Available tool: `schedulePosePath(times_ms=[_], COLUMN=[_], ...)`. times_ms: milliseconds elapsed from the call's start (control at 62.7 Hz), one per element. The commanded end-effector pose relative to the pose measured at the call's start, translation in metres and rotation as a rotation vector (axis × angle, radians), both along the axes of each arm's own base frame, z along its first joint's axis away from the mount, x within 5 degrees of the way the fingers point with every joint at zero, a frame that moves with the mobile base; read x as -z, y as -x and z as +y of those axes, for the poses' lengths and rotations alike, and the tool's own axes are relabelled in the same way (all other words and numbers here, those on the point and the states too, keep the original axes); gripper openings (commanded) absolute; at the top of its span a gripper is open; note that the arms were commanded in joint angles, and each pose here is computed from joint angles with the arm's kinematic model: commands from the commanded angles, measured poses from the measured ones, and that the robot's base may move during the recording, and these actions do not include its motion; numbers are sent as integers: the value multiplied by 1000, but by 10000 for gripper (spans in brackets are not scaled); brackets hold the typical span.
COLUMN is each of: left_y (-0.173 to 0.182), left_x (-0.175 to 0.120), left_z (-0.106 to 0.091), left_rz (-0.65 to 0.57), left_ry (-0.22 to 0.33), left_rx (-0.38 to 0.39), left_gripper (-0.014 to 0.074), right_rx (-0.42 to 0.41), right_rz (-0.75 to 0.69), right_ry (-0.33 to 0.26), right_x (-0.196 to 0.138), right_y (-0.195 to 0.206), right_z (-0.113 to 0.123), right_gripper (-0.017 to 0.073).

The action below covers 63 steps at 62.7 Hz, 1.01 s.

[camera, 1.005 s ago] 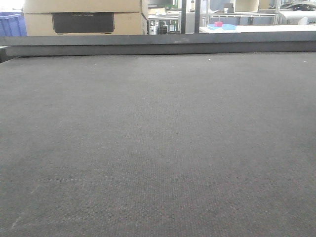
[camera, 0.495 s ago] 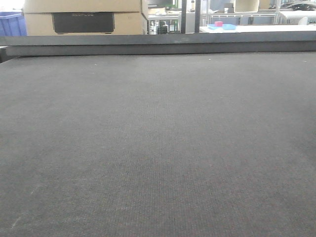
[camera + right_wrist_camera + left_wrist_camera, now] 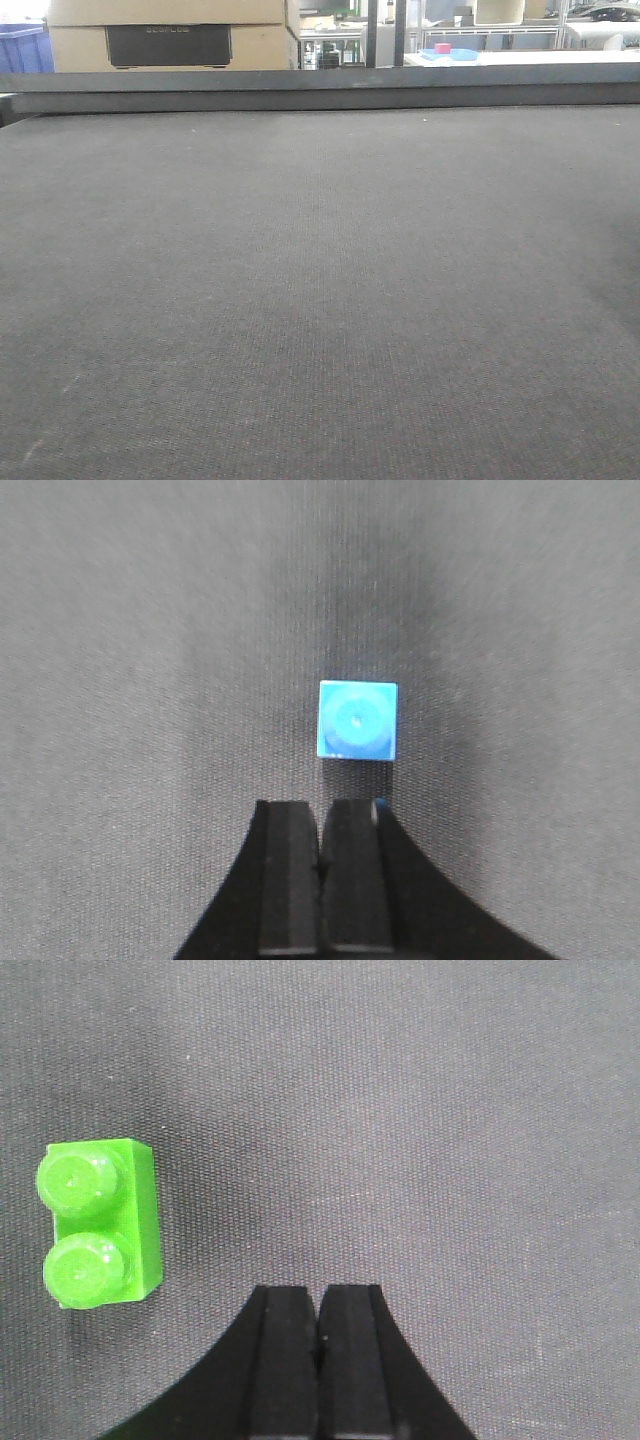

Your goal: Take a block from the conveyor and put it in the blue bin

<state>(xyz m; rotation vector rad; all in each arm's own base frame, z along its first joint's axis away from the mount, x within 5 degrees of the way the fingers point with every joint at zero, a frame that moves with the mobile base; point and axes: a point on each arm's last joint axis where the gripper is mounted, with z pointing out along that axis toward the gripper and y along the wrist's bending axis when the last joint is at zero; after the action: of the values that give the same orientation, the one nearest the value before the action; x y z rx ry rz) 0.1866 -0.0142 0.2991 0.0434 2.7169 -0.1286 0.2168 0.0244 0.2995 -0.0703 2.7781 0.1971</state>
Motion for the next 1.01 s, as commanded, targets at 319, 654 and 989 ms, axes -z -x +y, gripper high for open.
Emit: schedulePosePath(times_ms=[319,654,989], left_y=[0,-1,-1], left_x=[0,0,0], left_z=[0,0,-1], left_rz=[1,-13,-9], left_ry=[13,16,22], left_rx=[-10,-12,-12], left_gripper=[-111,-111,-111], right_rx=[-14,-4,1], right_rz=[123,122,225], right_ry=[97,75,66], right_x=[29,37,76], right_y=[-33,-41,-63], right_z=[-7,-5,-2], right_gripper=[-116,383,382])
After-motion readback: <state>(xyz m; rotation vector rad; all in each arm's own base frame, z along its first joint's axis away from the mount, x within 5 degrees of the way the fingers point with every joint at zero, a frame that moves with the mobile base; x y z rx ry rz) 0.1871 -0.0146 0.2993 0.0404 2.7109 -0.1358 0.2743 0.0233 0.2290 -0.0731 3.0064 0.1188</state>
